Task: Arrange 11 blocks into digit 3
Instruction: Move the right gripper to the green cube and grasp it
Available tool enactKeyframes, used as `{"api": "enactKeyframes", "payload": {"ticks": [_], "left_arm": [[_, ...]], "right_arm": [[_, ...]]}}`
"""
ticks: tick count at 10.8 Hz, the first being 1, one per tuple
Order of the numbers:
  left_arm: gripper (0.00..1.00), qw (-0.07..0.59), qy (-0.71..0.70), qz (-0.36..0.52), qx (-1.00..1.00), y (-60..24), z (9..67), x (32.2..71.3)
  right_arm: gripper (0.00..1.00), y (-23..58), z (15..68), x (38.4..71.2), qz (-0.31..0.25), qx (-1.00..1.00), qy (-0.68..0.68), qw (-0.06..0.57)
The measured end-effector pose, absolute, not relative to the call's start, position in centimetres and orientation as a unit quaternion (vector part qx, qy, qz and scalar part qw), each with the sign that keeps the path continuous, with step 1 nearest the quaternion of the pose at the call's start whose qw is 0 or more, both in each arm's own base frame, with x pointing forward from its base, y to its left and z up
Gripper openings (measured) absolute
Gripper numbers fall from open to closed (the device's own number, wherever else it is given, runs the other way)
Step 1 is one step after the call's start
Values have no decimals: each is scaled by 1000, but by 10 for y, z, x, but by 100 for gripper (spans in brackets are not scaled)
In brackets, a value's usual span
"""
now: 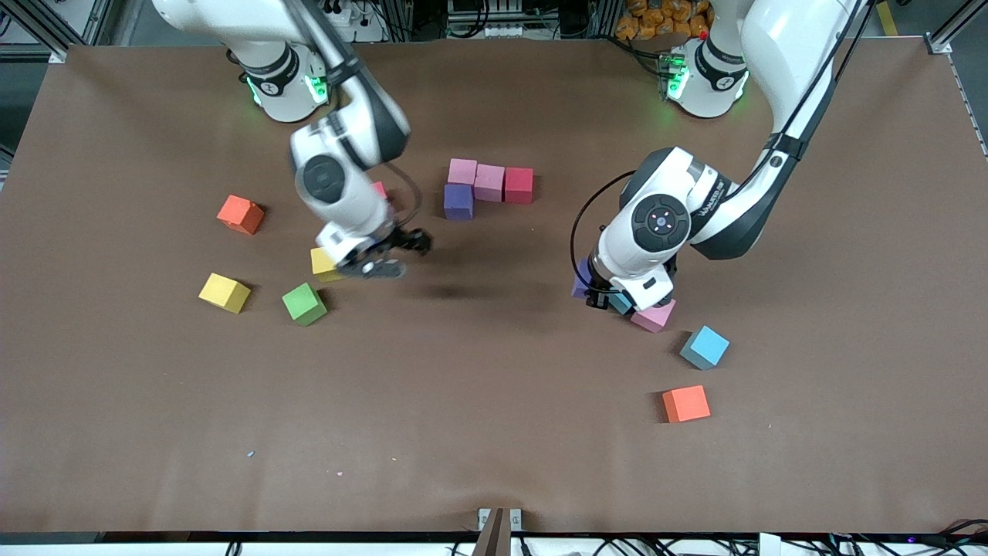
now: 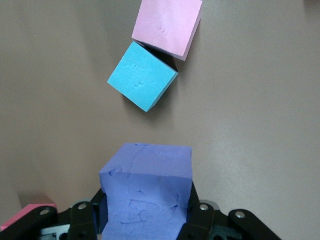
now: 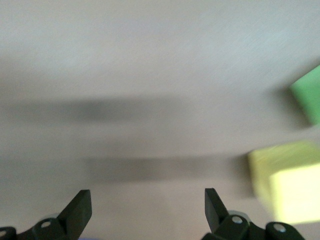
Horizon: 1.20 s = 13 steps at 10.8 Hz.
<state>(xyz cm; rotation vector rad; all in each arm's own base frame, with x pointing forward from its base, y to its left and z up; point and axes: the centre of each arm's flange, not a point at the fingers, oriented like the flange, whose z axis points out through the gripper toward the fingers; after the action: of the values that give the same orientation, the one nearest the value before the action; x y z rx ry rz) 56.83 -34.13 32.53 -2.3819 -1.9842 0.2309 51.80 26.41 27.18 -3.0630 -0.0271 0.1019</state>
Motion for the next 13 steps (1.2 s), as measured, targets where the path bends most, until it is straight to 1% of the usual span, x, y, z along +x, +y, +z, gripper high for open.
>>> {"api": "enactKeyframes", "payload": {"ticks": [2,5,6,7,9,13], "left_arm": [[59,14,-638,73,-766,-342,328,569],[59,14,-638,73,-766,-343,330,570],[59,14,-638,73,-766,-343,330,570],[59,14,-638,73,-766,-343,330,570],[59,14,-638,73,-766,-343,330,570],[59,14,-638,73,-766,-343,330,570]], "right_arm": [[100,204,271,552,18,-998,-63,13],[100,137,259,586,15,-986,-165,-1],[100,118,250,593,21,-980,-197,-2],[100,106,237,596,30,-976,-216,-2],[100,112,219,594,42,-972,-233,-1],[100,135,211,588,49,-966,-252,0]]}}
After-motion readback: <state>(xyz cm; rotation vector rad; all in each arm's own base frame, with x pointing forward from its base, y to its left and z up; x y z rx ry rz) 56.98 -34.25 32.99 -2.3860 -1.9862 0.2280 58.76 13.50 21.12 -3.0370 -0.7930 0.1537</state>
